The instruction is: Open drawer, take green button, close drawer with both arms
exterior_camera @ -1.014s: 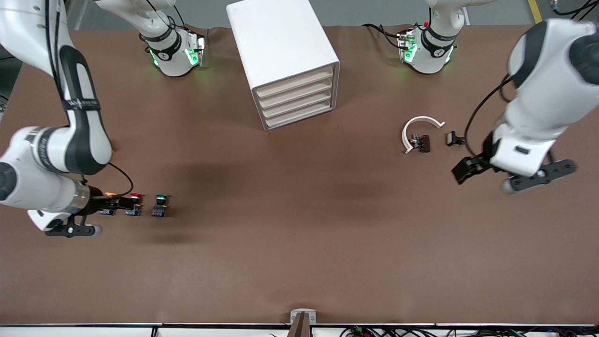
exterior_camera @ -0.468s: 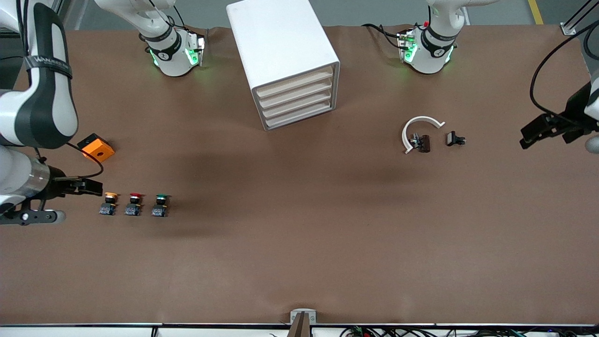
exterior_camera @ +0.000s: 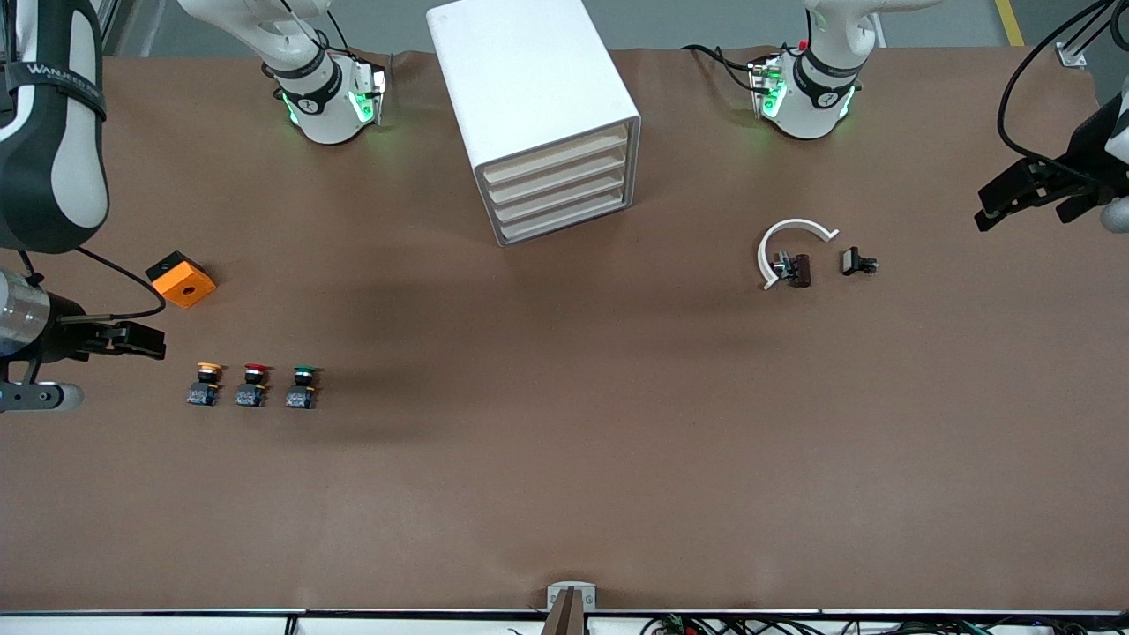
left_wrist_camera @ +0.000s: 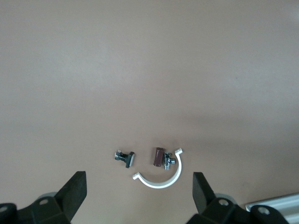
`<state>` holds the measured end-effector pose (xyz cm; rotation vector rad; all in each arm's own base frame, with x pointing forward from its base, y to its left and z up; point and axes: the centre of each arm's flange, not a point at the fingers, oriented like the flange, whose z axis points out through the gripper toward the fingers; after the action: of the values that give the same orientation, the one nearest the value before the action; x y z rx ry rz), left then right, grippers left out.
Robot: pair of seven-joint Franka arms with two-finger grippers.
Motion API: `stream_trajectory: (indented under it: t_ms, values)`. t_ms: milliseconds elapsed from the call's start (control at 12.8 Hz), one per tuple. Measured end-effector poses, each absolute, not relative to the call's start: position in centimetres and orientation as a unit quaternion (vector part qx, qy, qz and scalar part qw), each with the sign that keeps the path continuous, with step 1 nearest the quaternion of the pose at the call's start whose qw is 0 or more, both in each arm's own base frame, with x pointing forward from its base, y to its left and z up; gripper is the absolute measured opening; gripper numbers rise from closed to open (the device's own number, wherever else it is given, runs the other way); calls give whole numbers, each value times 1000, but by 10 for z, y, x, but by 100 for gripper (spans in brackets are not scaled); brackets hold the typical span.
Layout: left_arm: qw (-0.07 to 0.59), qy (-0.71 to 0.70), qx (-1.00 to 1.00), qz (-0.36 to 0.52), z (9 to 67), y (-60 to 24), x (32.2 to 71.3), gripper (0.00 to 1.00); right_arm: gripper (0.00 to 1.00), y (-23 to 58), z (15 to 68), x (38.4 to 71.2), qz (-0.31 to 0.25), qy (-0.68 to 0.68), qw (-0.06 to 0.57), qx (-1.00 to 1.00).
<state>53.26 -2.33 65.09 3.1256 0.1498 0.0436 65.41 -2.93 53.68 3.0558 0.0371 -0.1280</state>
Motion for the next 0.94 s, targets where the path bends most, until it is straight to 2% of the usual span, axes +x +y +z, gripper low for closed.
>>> stream_trajectory:
  t_ms: [156,234,468,624,936]
  values:
    - [11,42,999,9,652,-30,526,100,100,-29,577,627,-57,8,37,998]
    - [11,37,999,7,650,-37,523,100,100,-33,600,614,-47,4,34,998]
    - [7,23,1000,0,645,-52,513,100,100,-77,644,581,-27,-29,-21,999]
    - [5,22,1000,-3,642,-54,506,100,100,-93,659,566,-20,-34,-33,999]
    - [3,25,1000,-6,638,-51,498,100,100,-62,660,559,-23,-7,-30,999]
